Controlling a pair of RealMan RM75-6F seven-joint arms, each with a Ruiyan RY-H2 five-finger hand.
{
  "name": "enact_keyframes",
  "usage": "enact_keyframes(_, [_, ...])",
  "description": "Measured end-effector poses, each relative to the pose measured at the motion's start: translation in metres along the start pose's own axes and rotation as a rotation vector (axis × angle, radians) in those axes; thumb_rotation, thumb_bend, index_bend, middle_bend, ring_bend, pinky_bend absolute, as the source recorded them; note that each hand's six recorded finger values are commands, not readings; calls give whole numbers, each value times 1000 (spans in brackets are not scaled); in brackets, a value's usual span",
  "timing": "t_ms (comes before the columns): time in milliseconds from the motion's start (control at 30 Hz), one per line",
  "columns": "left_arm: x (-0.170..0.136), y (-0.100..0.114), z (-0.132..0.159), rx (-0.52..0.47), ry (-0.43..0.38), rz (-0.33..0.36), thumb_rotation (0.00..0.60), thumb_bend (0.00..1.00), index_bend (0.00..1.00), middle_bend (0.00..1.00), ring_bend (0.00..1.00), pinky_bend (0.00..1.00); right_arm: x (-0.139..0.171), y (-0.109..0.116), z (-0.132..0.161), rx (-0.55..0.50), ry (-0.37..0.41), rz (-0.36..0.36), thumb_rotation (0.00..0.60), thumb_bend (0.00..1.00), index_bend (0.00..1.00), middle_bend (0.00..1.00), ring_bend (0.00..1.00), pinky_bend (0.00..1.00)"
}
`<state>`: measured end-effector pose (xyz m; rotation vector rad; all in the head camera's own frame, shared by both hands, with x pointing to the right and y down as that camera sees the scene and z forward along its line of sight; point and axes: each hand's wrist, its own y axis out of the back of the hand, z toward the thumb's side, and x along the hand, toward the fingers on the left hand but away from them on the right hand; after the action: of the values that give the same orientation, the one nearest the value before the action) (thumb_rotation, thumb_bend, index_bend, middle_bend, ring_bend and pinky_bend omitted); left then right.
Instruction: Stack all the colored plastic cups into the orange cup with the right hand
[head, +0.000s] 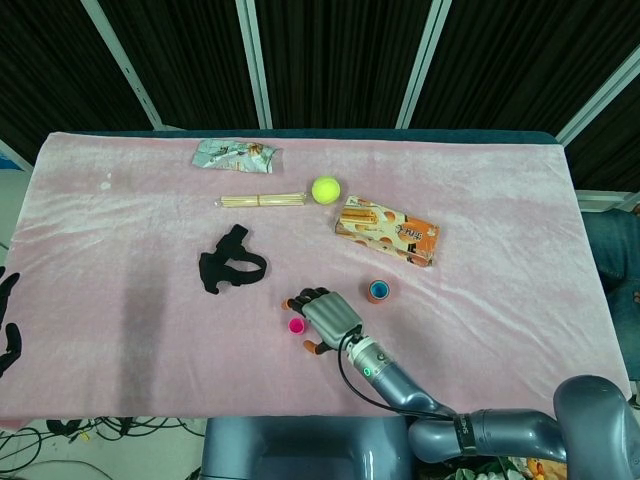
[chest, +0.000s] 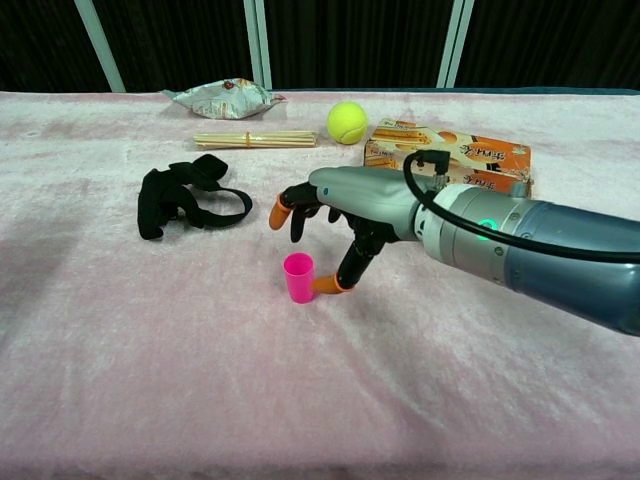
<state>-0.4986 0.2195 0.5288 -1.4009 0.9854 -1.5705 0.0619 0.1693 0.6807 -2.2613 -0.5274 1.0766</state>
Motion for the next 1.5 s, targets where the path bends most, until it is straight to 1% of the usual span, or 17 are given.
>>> enact_keyframes(267, [0,0,0,0,-1,0,600,699,66,11,0,31,-10,-11,-1,-8,-6,22,600,241,304,327,171,207])
enact_keyframes(533, [1,0,0,0,-3,-1,600,698,66,11,0,31,-16,-21,-10,-26,-32,35,600,253,392,403,198,207])
enact_keyframes(700, [0,0,0,0,-2,-1,600,698,66,11,0,31,-18,-24,-9,-34,-30,35,600,253,438,440,217,207])
enact_keyframes(833, [0,0,-1,1,-1,-1,600,699,66,11,0,31,-21,-25,-10,-37,-31,29,600,264,502,478,241,207])
enact_keyframes(1033, [0,-1,-1,2,-1,-4,600,699,66,11,0,31,-21,-25,-11,-47,-37,24,600,292,538,492,249,207])
enact_keyframes(1167, [0,-1,0,4,-3,-5,600,698,66,11,0,31,-19,-19,-13,-47,-36,12,600,295,538,492,249,207])
enact_keyframes(1267, [0,-1,0,5,-5,-3,600,698,66,11,0,31,-16,-8,-16,-52,-39,-6,600,294,538,490,249,207])
enact_keyframes(1400, [0,-1,1,4,-5,-3,600,698,66,11,0,31,-11,11,-24,-52,-50,-32,600,295,538,489,249,207])
enact_keyframes(1500, [0,-1,1,4,-6,-3,600,698,66,11,0,31,-4,30,-34,-40,-68,-53,600,296,538,488,249,207])
